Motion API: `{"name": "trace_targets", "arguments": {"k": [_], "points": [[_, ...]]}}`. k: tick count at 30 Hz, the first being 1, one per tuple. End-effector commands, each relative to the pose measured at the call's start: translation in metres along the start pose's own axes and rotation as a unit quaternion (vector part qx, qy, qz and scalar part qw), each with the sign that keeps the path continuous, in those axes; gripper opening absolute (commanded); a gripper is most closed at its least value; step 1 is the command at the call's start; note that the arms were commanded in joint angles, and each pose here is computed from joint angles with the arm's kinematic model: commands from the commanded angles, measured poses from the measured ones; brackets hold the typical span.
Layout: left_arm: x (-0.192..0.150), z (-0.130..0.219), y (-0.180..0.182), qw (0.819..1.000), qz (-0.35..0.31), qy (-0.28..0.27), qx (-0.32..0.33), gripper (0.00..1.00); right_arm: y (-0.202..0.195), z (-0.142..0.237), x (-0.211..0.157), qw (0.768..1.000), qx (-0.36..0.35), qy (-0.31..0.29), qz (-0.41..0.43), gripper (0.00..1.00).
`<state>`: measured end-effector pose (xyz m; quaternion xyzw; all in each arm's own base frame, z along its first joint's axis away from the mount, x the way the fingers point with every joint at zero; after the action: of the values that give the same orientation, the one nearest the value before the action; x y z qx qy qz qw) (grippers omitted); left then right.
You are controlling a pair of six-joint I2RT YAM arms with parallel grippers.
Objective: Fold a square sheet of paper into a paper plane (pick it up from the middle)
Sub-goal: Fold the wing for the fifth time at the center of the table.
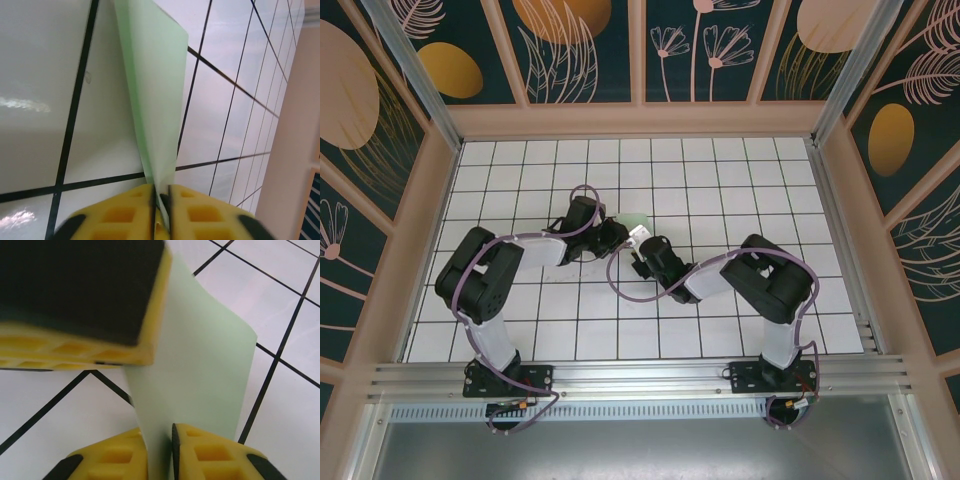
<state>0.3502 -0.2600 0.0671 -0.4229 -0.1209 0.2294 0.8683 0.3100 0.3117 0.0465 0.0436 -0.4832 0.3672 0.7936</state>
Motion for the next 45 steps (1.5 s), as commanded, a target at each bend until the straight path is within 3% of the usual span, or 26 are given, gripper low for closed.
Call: {"name": "trace_targets", "arguments": {"k": [1, 7, 14, 24, 35, 41, 45], "points": [[0.012, 0.015, -0.021, 0.999, -0.018, -0.027, -0.014, 0.32, 0.0, 0.005, 0.009, 0.999, 0.013, -0.024, -0.018, 0.16], [0.041, 0.046, -0.024, 0.996, -0.02, -0.083, -0.016, 0.57, -0.001, 0.017, 0.013, 0.992, 0.081, -0.042, -0.084, 0.13], [0.048, 0.068, -0.022, 0.991, -0.039, -0.126, -0.024, 0.71, -0.004, 0.027, 0.016, 0.974, 0.155, -0.053, -0.155, 0.12], [0.024, 0.063, -0.021, 0.99, -0.072, -0.083, -0.088, 0.72, -0.007, 0.028, 0.014, 0.945, 0.225, -0.046, -0.234, 0.1], [0.006, 0.049, -0.02, 0.988, -0.084, -0.055, -0.116, 0.67, -0.007, 0.026, 0.015, 0.906, 0.283, -0.026, -0.314, 0.1], [-0.004, 0.042, -0.02, 0.987, -0.09, -0.04, -0.13, 0.64, -0.012, 0.014, 0.006, 0.866, 0.308, 0.023, -0.393, 0.06], [-0.007, 0.038, -0.02, 0.986, -0.094, -0.035, -0.133, 0.64, -0.016, 0.015, 0.004, 0.862, 0.299, 0.016, -0.409, 0.04]]}}
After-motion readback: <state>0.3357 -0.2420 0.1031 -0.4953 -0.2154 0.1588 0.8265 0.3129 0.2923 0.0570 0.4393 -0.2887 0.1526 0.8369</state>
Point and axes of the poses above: each hand's point on the last joint's axis, 136 mm out from that joint toward the fingers, its own z axis back along the fingers, its own y axis along the line the jaws close on, x = y × z, the point moved 2 cm from there along z, back along the fingers, and after that the axes turned 5 degrees about z, right-handed, at the moved point
